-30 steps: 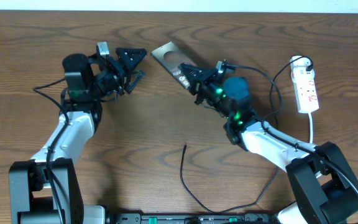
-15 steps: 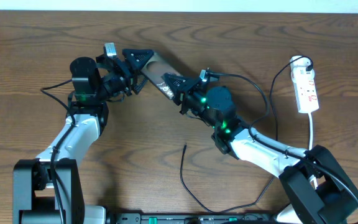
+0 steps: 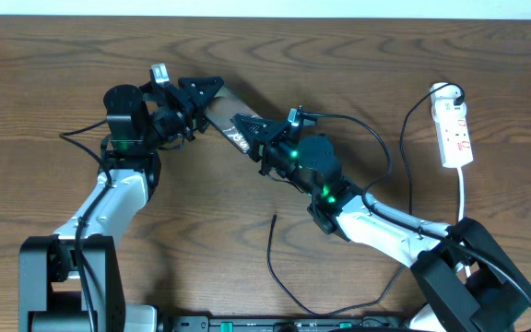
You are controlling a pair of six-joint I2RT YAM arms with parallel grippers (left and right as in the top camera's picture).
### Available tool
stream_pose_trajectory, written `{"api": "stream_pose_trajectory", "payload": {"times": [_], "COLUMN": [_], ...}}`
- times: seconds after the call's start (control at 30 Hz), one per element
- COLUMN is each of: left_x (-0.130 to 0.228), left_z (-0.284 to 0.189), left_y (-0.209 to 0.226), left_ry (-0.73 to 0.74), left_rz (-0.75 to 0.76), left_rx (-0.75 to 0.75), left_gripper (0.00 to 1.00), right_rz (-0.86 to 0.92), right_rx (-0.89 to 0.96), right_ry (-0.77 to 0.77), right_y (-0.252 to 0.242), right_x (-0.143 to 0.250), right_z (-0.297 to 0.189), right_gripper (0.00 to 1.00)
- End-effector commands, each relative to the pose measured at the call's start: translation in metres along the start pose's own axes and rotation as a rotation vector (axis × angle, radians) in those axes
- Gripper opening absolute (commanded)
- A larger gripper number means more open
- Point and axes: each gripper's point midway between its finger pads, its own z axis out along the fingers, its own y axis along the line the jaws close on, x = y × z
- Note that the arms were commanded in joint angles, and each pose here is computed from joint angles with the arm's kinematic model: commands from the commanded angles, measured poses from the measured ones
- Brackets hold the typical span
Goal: Plug charger to phone and switch on socket
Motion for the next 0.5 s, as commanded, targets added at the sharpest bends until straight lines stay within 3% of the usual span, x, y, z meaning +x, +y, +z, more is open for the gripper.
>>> {"api": "stream_pose_trajectory", "payload": {"times": [0.0,0.27,0.47], "left_x": [-0.0001,-0.0002,-0.0013], "left_z": [-0.0024,-0.0024,-0.0025], "left_y": [-0.0078,-0.0077,-0.0077], "left_ry": [-0.009,-0.009,-0.016], "left_rz": [0.025,0.026,0.026], "left_rx": [0.016,0.016,0.015], "left_gripper": [0.41,0.10,0.08], "right_rz": [0.000,0.010,0.010], "right_rx": [-0.049,-0.047,-0.043], "right_ry": [0.000,0.006,0.018], "right_y": [0.0160,0.0152,0.0134], "right_x": [0.0049,0.0074,0.0138], "right_z": [0.0013,0.0015,0.0021], "right_gripper": [0.01,0.01,0.01]}}
